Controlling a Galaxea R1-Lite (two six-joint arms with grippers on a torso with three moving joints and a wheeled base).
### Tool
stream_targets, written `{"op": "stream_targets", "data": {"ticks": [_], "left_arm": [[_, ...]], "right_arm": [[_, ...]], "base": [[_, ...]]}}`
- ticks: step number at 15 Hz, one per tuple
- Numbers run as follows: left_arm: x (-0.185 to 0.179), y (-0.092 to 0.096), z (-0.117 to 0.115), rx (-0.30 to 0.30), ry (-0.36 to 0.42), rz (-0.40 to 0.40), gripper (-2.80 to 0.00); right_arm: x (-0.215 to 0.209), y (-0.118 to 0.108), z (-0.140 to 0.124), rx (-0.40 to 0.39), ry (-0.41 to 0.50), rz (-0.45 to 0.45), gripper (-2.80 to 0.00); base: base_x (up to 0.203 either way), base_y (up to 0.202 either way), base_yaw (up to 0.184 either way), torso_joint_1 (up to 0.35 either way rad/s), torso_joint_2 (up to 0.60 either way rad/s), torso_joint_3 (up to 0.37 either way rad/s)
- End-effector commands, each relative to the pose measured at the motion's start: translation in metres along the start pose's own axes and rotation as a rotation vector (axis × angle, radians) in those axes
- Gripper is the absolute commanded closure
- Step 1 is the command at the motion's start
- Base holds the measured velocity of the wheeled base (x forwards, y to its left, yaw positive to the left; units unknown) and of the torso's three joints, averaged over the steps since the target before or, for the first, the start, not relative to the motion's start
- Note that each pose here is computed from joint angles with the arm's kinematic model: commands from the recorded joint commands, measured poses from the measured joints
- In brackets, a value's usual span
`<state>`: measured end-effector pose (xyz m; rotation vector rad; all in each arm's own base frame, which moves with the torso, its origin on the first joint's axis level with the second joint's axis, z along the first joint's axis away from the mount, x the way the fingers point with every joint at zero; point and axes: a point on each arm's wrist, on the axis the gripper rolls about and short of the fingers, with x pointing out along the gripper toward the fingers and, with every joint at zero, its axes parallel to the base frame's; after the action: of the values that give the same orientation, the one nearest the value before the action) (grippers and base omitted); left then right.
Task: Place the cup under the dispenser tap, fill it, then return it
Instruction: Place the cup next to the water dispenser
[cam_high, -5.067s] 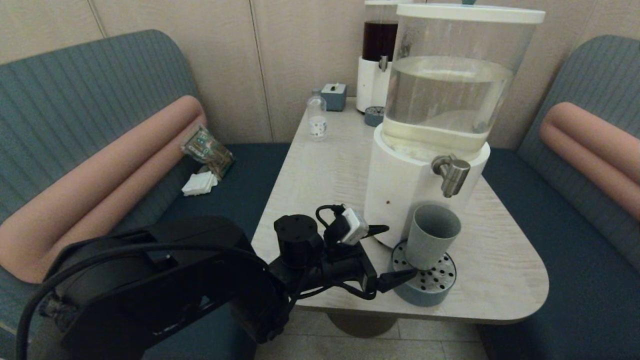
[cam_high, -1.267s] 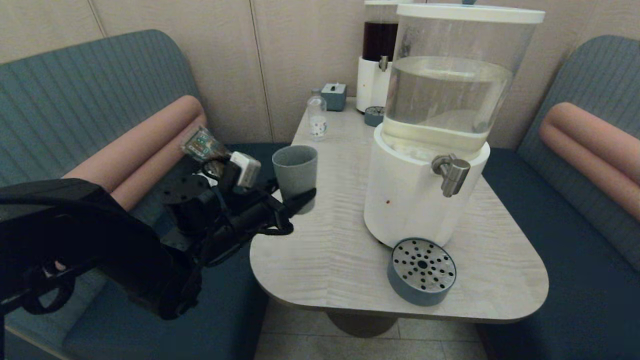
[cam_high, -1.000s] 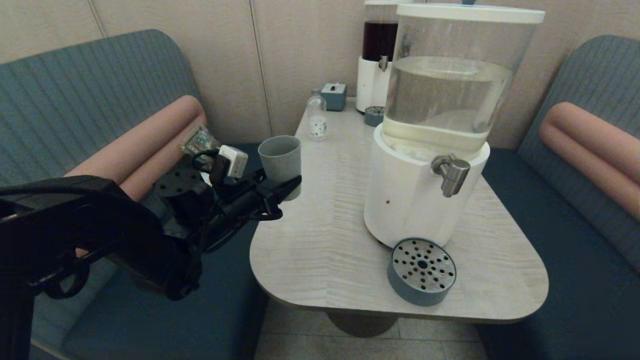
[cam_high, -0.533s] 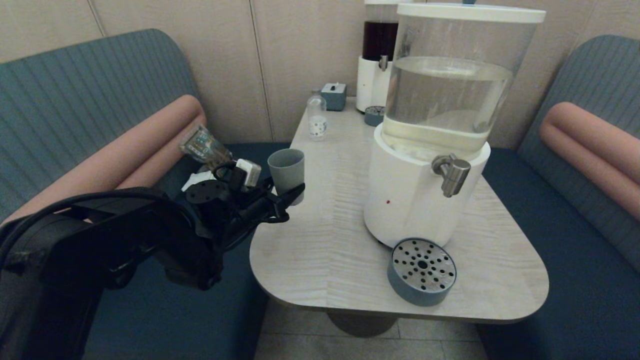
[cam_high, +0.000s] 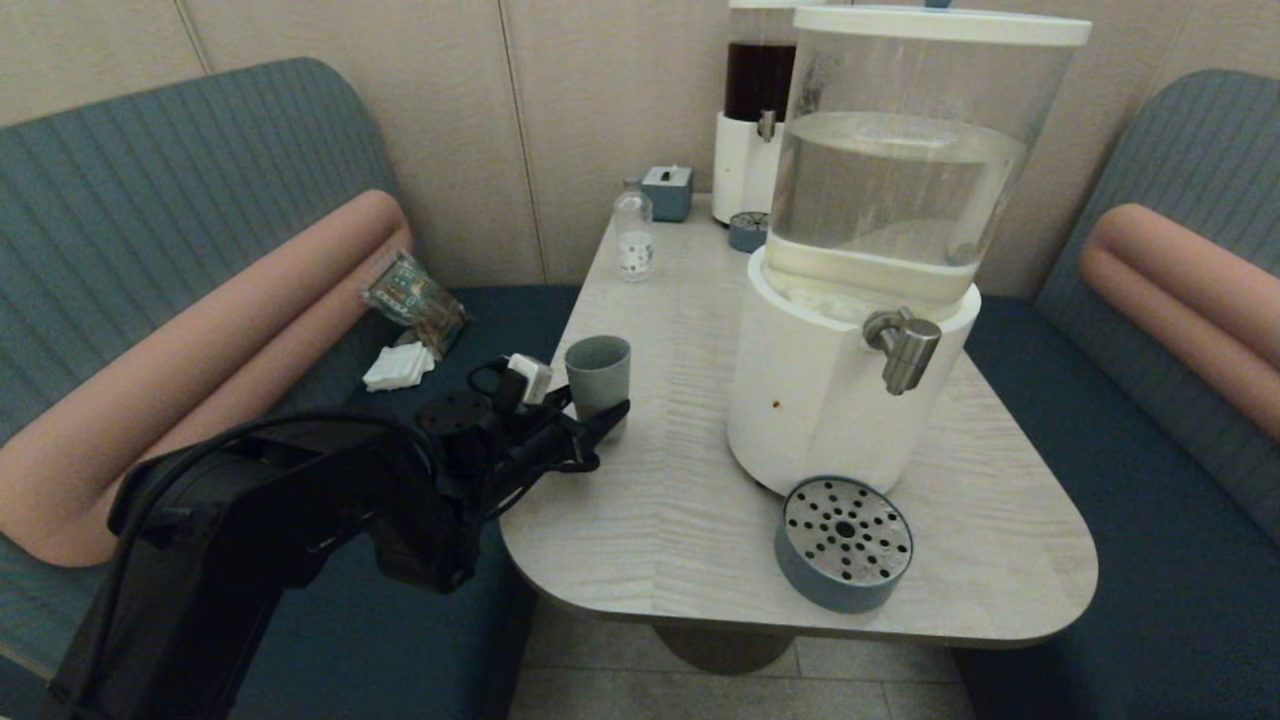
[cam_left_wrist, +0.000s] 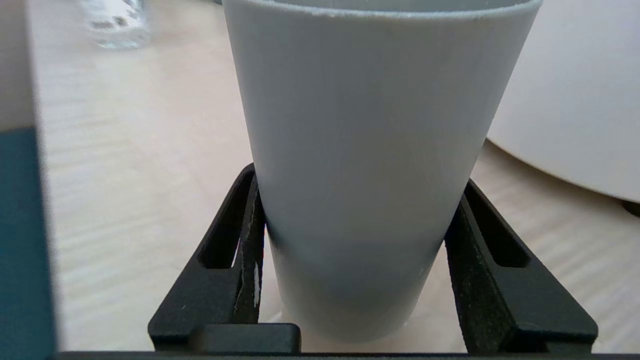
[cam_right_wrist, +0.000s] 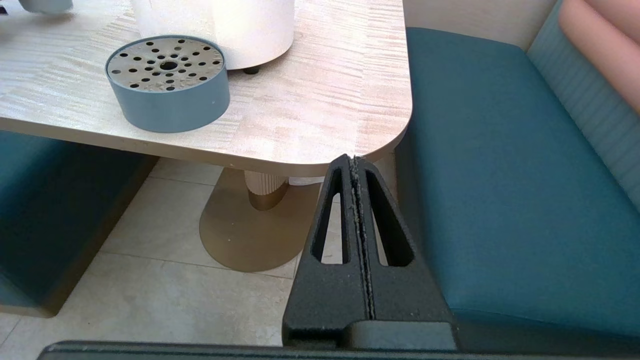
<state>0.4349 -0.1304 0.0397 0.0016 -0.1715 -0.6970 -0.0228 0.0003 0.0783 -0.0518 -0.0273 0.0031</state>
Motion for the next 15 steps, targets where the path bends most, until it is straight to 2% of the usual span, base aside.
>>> {"op": "stream_targets", "data": {"ticks": [1, 6, 7, 15], "left_arm": [[0.001, -0.002, -0.008, -0.002, 0.007, -0.008, 0.0], [0.002, -0.006, -0.008, 0.0, 0.008, -0.017, 0.0], [0.003, -0.007, -0.008, 0.0, 0.008, -0.018, -2.8], [0.001, -0.016, 0.0, 0.003, 0.009, -0.029, -2.8]], "right_arm": [[0.001, 0.0, -0.004, 0.0, 0.015, 0.002, 0.0], [0.001, 0.0, -0.004, 0.0, 0.015, 0.002, 0.0], [0.001, 0.0, -0.004, 0.0, 0.015, 0.002, 0.0], [0.001, 0.0, -0.004, 0.0, 0.015, 0.002, 0.0]], "base": [[0.0, 0.0, 0.0, 0.0, 0.0, 0.0], [0.0, 0.0, 0.0, 0.0, 0.0, 0.0], [0.0, 0.0, 0.0, 0.0, 0.0, 0.0], [0.0, 0.0, 0.0, 0.0, 0.0, 0.0]]}}
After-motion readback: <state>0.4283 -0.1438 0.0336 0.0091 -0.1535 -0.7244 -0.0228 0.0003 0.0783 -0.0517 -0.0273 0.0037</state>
